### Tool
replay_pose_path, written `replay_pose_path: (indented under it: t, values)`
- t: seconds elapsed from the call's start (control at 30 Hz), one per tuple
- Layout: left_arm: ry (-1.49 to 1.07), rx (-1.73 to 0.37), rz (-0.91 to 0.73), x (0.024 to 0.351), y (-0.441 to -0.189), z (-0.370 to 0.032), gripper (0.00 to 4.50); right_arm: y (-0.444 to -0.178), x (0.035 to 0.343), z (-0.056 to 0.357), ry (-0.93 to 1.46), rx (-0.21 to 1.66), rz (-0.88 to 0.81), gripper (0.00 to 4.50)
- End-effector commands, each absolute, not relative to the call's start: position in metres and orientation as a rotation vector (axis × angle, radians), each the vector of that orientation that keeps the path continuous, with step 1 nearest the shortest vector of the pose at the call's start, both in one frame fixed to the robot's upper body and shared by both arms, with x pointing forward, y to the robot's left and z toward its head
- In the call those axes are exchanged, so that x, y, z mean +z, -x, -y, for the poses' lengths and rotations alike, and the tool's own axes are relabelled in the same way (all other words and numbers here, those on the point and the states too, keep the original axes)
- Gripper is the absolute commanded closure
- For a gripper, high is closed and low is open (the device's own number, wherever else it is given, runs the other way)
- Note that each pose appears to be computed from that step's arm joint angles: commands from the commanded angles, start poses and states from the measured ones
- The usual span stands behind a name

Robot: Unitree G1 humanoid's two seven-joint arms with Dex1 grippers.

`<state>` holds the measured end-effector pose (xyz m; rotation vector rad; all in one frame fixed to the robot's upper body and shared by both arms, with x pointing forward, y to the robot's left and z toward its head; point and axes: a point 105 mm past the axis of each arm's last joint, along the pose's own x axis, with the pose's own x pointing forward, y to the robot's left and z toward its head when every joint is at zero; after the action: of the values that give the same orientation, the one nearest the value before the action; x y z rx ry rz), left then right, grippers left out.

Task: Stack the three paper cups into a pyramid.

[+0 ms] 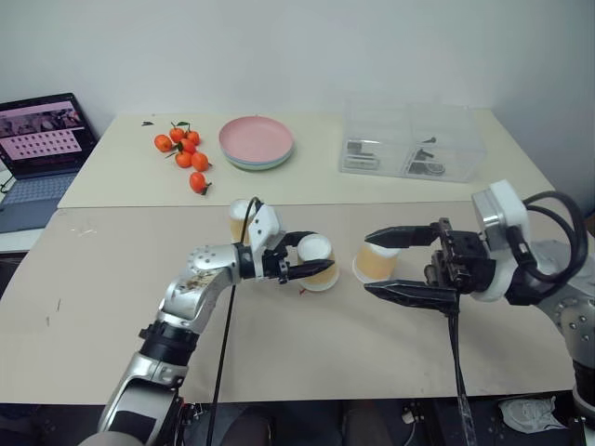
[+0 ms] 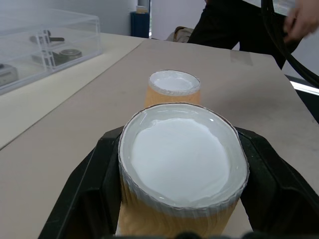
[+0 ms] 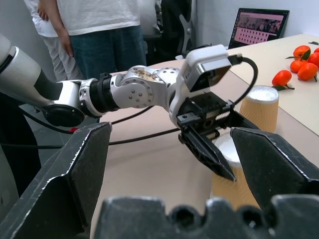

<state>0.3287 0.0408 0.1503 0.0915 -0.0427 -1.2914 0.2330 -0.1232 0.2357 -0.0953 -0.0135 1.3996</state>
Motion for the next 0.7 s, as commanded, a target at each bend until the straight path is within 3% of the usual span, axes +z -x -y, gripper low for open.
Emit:
replay_pose_path:
  t: [0.03,0.13,0.23,0.3,0.7]
  values:
    - [-0.127,-1.294,0.058,0.149,-0.336,-0.039,1.89,-0.228,0.245,0.121,0.126,1.396,0.07,0.0]
    - [-0.139,-1.278,0.041,0.142,-0.341,-0.041,1.89,-0.228,0.244,0.122,0.123,1.388,0.071,0.0]
    - [-0.122,-1.273,0.025,0.138,-0.343,-0.042,0.48,-0.229,0.243,0.122,0.12,1.379,0.07,0.0]
    - [-0.153,-1.236,0.062,0.141,-0.346,-0.042,0.07,-0.229,0.243,0.121,0.12,1.382,0.069,0.0]
    - [-0.065,-1.153,0.173,0.176,-0.331,-0.056,0.07,-0.238,0.238,0.122,0.162,1.391,0.036,0.0]
